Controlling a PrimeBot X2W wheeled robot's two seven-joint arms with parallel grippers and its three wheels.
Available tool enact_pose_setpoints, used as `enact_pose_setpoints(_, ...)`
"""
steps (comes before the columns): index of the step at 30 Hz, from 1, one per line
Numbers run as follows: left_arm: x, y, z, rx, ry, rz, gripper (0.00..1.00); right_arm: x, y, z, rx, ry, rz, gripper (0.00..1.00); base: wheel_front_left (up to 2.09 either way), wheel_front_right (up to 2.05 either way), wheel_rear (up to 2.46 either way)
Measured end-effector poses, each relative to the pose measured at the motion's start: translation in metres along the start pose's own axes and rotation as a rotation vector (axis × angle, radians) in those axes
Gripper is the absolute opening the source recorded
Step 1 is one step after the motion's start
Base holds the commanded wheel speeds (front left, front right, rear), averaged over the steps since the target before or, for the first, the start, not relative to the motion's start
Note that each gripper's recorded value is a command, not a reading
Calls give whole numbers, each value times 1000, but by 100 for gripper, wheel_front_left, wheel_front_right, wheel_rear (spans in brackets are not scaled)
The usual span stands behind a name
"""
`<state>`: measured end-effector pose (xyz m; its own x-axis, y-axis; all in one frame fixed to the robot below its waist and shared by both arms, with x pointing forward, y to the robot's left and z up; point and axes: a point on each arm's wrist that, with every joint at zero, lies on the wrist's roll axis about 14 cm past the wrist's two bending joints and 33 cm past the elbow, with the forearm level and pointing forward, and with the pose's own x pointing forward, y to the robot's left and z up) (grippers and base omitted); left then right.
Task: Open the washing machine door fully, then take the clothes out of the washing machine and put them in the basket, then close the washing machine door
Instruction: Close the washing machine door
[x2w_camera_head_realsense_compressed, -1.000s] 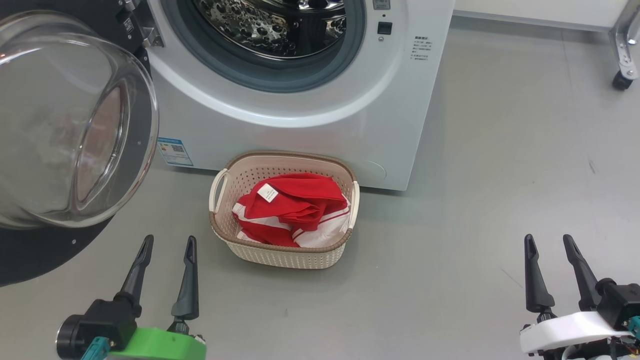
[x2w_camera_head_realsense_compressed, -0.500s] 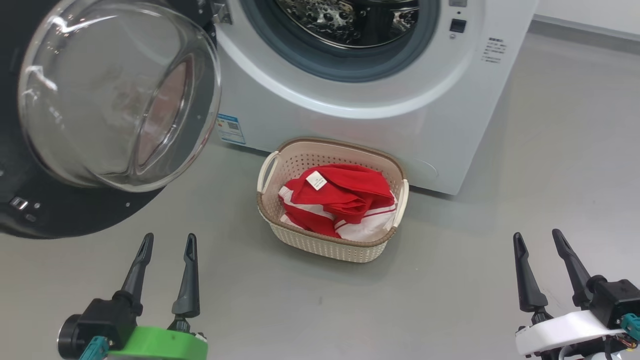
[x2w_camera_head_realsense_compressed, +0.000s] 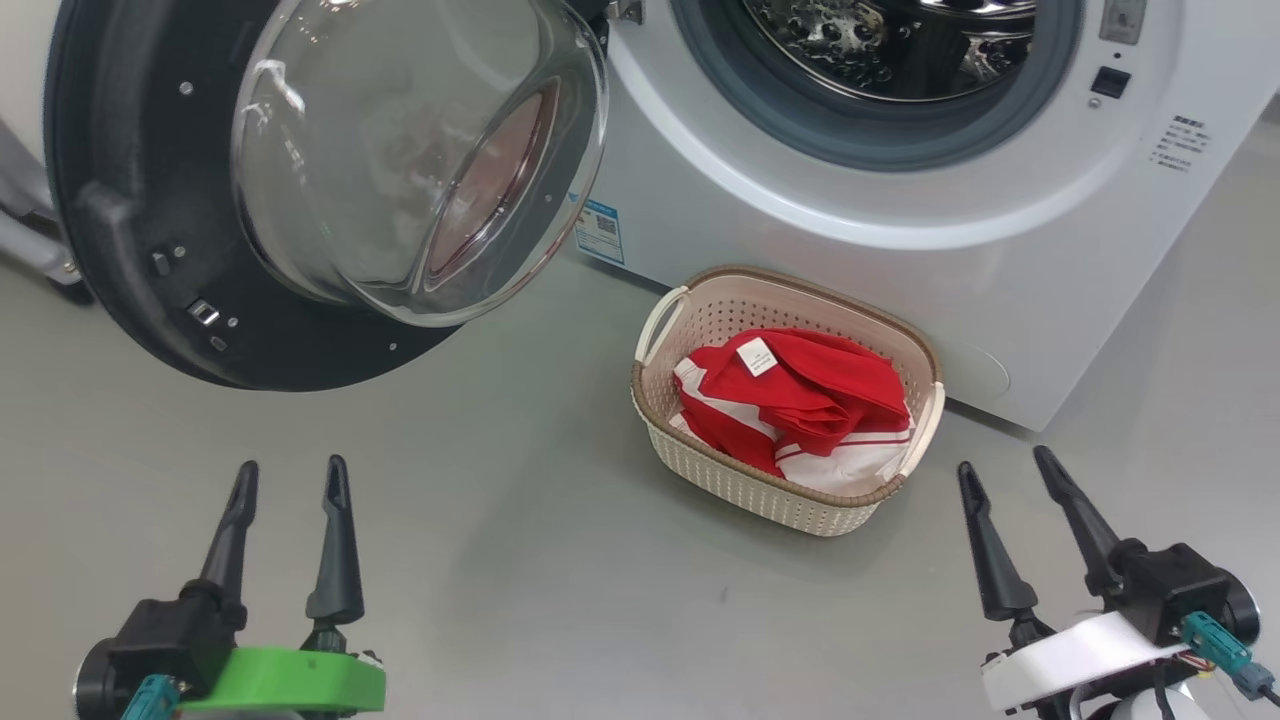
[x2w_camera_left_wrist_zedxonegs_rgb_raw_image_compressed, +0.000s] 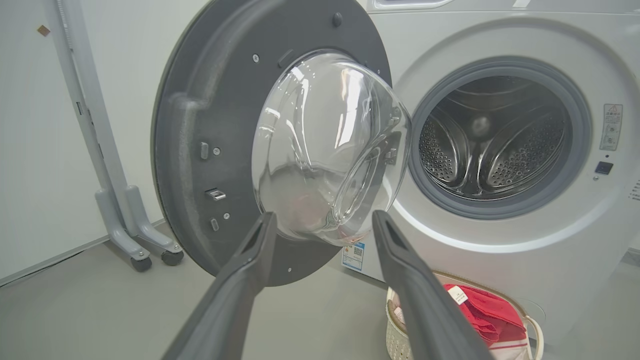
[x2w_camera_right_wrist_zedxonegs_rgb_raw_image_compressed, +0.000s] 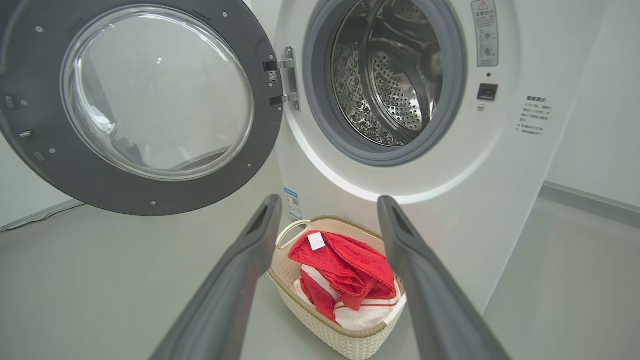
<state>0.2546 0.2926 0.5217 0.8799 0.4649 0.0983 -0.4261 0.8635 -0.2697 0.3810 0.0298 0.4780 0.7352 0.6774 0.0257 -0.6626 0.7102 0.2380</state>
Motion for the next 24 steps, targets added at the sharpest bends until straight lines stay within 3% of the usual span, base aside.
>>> enact_pose_setpoints(5,-8,18,7,14,-16,61,100,14,19,1,0,-4,73,100,0,0,0)
enact_pose_setpoints(24,-15,30,17,18,-45,114,100,21,28,-6,-3,19,118,100,0,0,0)
